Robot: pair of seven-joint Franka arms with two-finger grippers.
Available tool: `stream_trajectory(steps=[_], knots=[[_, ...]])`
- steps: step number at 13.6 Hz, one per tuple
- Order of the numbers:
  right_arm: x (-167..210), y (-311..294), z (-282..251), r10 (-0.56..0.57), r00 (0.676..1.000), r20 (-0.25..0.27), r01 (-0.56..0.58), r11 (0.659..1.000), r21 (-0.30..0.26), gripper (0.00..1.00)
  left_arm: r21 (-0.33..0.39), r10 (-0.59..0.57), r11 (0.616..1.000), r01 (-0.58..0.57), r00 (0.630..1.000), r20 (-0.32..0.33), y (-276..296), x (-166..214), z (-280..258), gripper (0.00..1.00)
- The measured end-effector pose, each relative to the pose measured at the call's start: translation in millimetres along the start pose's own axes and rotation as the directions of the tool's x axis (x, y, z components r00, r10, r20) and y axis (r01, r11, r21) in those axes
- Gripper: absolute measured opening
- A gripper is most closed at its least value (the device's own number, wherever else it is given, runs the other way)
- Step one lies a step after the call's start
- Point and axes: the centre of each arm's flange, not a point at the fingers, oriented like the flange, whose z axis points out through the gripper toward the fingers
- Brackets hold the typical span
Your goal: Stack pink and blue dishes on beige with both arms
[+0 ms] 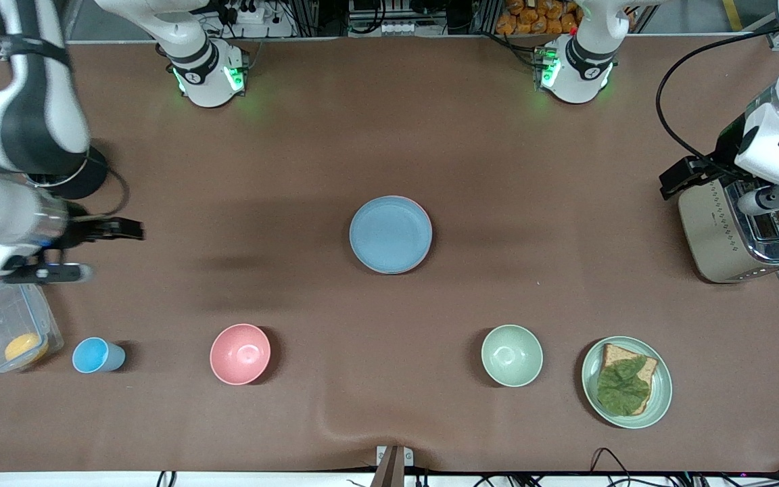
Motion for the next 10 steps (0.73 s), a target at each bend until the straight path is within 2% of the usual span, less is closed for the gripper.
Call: stream_trajectory(steps=[4,7,10], knots=[[-32.6,-24.6,-76.0,-0.071,0.994,-0.085,0.068,0.997,-0.043,1.00,0.004,-0.001,1.000,0.001,1.000,-0.001,-2.4,-7.9,-10.7,1.00],[-69.3,-34.2,-126.4,-0.081,0.992,-0.093,0.077,0.996,-0.050,1.00,0.008,0.008,1.000,-0.008,1.000,0.004,-7.2,-12.4,-16.3,1.00],[-89.9,-33.1,-150.8,-0.078,0.988,-0.131,0.071,0.996,-0.055,1.00,0.009,0.032,0.999,-0.032,0.999,0.004,-11.1,-14.6,-20.1,1.00]])
